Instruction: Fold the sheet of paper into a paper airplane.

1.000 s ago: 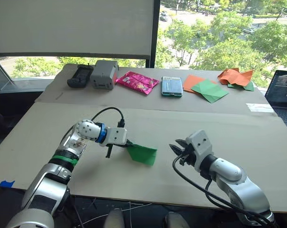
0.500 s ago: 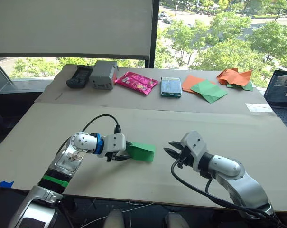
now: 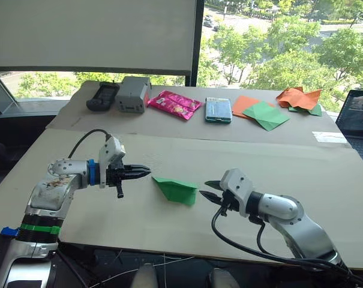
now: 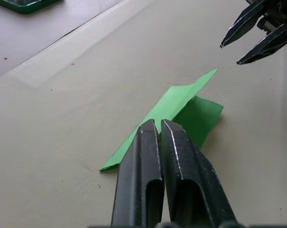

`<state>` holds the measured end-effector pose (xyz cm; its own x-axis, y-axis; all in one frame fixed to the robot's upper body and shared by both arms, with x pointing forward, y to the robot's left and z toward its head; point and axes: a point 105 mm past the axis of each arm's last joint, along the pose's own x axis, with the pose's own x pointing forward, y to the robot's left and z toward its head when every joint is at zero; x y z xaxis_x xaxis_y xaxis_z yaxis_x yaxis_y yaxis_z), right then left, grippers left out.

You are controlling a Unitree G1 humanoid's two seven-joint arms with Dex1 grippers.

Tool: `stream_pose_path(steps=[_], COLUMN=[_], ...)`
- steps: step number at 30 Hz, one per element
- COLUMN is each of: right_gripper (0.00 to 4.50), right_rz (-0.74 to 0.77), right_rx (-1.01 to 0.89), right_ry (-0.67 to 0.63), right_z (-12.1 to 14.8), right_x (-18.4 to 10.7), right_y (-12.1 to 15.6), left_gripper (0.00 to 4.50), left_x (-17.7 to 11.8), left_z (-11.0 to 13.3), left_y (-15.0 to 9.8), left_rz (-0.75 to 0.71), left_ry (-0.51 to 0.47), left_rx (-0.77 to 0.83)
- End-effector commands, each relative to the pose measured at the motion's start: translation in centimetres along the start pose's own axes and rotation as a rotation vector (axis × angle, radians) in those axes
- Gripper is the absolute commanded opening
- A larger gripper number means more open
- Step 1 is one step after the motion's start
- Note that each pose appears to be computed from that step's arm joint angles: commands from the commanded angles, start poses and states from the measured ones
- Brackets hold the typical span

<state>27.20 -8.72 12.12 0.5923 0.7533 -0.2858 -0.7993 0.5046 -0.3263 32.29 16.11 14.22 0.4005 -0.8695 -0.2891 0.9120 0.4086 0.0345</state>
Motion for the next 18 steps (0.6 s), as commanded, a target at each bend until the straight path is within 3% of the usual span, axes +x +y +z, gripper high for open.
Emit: stream_pose_path(steps=[1,5,12,18], right_gripper=[1.56,1.56,1.56,1.56], right_rz=[-0.007,-0.002,0.012,0.069], right_rx=[-0.053,-0.052,-0.109,-0.240], right_ry=[-0.045,-0.043,-0.030,0.005], right_z=[1.3,1.3,1.5,1.1], right_x=[0.0,0.0,0.1,1.5], right_y=[-0.3,-0.2,0.4,1.6], left_gripper=[0.03,0.03,0.03,0.03], left_x=[1.2,2.9,3.7,4.1], left_z=[0.5,-0.7,-4.6,-4.9], left_y=[0.6,0.9,1.2,1.2], left_rz=[0.000,-0.037,-0.069,-0.078], left_ry=[-0.013,0.002,0.144,0.155], left_rx=[0.034,0.012,0.064,0.082])
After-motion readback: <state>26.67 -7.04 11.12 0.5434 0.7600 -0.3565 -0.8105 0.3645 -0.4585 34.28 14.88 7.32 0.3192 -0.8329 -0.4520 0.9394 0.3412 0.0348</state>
